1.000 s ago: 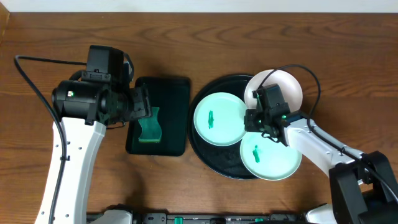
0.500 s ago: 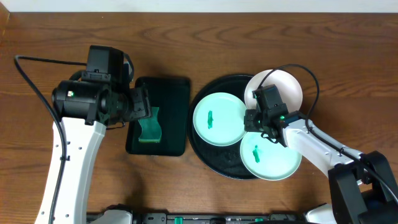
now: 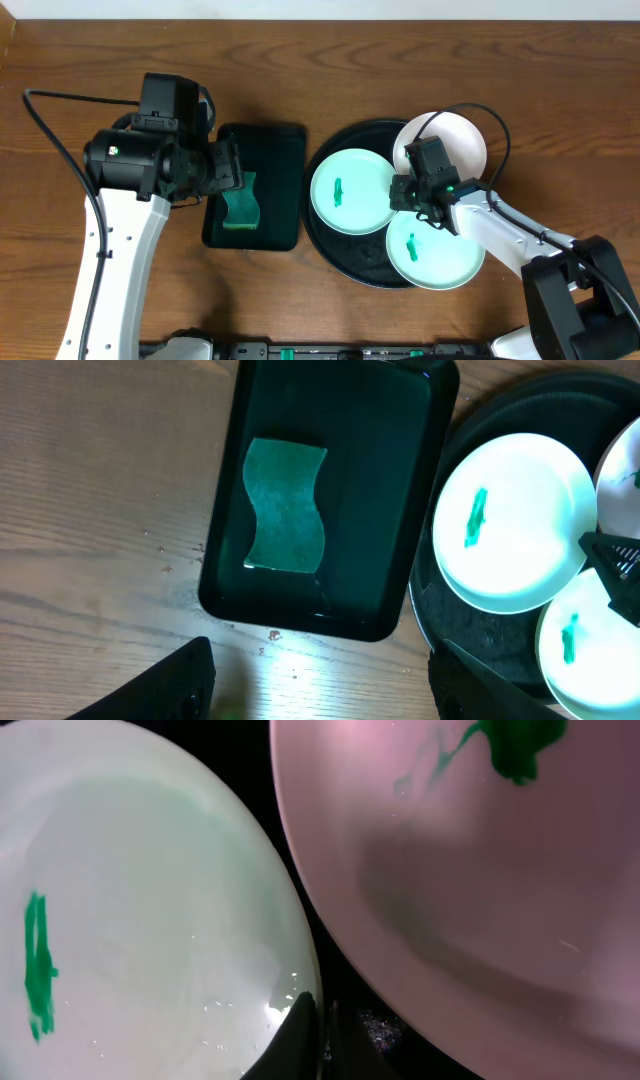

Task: Clean dirty plates on tray and stack at the side
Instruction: 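Move the left gripper down over the green sponge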

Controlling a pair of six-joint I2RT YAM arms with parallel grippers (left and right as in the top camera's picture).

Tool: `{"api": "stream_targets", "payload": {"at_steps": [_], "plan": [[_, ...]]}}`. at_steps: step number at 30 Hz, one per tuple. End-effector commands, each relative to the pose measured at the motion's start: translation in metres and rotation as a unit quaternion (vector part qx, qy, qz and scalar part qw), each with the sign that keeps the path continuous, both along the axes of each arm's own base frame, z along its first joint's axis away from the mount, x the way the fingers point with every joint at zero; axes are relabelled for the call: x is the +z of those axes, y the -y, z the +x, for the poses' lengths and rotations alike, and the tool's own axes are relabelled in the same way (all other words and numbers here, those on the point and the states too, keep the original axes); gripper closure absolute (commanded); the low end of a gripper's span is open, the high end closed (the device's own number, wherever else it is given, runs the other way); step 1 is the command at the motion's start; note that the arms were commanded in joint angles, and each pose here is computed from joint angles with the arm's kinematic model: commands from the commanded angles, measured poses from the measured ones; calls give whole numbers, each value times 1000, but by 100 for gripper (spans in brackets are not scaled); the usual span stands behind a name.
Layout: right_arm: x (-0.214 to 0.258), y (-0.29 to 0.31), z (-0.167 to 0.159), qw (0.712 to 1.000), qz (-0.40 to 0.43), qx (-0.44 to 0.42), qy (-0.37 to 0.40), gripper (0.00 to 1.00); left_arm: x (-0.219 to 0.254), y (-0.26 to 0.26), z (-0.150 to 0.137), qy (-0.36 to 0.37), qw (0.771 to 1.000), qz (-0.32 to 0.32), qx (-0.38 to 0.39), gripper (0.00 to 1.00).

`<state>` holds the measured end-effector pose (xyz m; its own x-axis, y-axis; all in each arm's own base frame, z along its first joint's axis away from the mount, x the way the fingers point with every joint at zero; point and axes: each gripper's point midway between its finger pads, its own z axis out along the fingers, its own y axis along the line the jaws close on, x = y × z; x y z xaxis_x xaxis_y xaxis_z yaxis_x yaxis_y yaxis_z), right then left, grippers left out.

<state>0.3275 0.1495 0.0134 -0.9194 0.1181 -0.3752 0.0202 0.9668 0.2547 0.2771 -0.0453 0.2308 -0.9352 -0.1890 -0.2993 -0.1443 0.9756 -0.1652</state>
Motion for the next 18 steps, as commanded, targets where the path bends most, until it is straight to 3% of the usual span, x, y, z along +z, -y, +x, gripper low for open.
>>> {"api": "stream_targets", "payload": {"at_steps": [1, 6, 18], "plan": [[-4, 3, -2, 1000, -9, -4, -2, 92, -4, -3, -1, -7, 1000, 6, 2, 30], [-2, 2, -2, 1000, -8, -4, 1, 85, -4, -3, -1, -7, 1000, 6, 2, 31], [3, 2, -1, 1000, -6, -4, 7, 88, -4, -3, -1, -7, 1000, 6, 2, 31]]}}
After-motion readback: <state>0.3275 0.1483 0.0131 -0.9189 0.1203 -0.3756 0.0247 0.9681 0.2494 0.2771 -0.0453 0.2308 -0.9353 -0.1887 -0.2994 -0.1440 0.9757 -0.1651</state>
